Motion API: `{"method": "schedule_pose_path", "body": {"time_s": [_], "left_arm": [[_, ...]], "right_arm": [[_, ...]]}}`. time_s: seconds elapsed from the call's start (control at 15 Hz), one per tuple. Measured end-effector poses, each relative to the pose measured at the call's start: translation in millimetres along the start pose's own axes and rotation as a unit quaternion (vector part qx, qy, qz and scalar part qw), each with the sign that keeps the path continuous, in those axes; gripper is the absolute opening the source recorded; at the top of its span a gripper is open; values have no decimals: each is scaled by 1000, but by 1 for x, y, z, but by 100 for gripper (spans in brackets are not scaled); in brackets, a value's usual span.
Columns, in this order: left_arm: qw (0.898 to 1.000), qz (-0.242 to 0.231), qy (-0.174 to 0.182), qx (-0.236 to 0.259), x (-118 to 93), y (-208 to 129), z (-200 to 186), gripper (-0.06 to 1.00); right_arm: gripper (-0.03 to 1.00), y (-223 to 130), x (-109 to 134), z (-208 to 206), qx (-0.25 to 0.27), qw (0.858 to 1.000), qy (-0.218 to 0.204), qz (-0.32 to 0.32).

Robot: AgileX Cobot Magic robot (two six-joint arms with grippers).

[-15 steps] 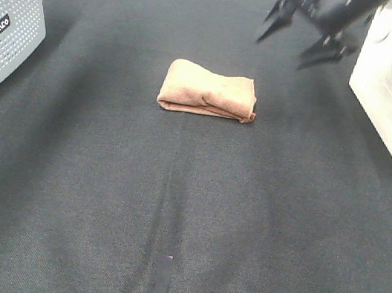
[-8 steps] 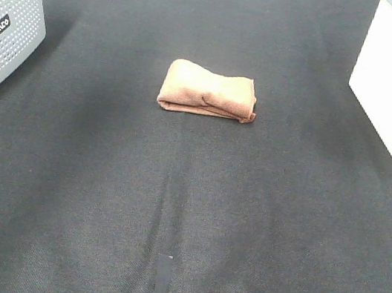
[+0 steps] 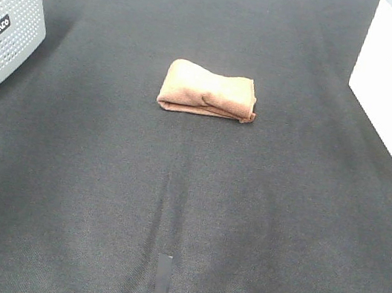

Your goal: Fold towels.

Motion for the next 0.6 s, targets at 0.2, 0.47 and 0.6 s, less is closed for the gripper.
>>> {"method": "schedule_pose_path", "body": {"time_s": [0.2,0.47,0.6], "left_arm": [[999,-3,-12,-33,25,-64,-11,60],[992,-3,-50,-116,48,-130,-21,60],[982,20,-84,-169,50,-151,-29,60]], "right_arm": [[89,-72,24,-7,-25,1000,-13,-7],[89,-152,36,-7,-110,990,-81,-16],[89,-178,35,-4,-151,981,-120,-23]]}}
Point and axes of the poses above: a point on each arm's last joint axis where the gripper is mounted, z pointing out along that axis toward the gripper, x along the wrist's bending axis when the last joint is at zero, y = z × x, the point moved 7 cm from there along z, pointing out along that axis toward the gripper, and after that the axes turned 15 degrees about -z, right-handed, at the moved point
